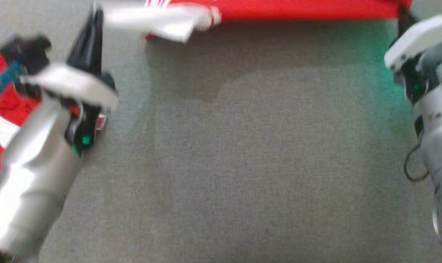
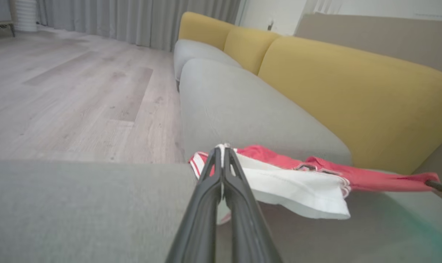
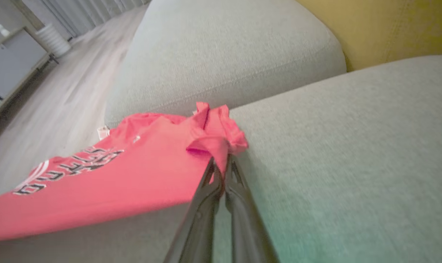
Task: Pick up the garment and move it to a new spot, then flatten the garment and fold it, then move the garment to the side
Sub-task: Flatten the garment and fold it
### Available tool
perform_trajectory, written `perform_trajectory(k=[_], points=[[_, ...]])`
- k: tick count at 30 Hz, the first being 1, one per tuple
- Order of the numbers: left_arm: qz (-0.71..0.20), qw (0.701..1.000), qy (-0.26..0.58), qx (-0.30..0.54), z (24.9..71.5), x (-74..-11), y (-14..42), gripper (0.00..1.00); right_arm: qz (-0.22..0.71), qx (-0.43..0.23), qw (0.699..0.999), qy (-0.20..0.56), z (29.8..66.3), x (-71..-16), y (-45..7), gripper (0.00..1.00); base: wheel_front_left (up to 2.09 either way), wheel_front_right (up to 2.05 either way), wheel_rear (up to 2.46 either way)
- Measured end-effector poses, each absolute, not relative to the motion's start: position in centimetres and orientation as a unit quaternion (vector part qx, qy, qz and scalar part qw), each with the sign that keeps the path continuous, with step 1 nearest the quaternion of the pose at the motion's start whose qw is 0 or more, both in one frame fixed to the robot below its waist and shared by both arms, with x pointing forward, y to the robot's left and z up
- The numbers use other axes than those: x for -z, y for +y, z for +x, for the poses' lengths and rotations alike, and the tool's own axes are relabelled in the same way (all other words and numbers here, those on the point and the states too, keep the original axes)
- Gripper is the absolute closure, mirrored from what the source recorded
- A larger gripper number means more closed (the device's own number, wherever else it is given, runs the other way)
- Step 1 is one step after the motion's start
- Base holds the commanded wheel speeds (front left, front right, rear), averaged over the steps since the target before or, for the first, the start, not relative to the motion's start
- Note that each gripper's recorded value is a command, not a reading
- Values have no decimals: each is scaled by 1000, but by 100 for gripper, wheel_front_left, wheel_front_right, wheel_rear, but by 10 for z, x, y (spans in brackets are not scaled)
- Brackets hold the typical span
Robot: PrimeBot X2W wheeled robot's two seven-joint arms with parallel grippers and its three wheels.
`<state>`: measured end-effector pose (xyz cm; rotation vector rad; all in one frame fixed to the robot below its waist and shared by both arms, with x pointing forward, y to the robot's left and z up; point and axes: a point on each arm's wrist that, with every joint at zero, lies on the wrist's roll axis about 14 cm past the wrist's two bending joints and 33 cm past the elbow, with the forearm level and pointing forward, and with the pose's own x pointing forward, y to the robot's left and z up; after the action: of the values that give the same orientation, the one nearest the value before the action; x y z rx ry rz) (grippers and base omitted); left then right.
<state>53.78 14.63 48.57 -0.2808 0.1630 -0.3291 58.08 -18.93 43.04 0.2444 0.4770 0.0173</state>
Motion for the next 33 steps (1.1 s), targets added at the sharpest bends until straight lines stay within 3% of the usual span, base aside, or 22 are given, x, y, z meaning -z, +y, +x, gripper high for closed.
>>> perform_trajectory(k=[13, 33], points=[[-78, 956, 151, 241, 428, -465, 138, 100, 85, -32, 932, 351, 488, -399, -205, 100, 0, 0, 0], [-79, 922, 236, 296, 294, -473, 122, 100, 99, -59, 909, 400, 387, -411, -234, 100, 0, 0, 0]])
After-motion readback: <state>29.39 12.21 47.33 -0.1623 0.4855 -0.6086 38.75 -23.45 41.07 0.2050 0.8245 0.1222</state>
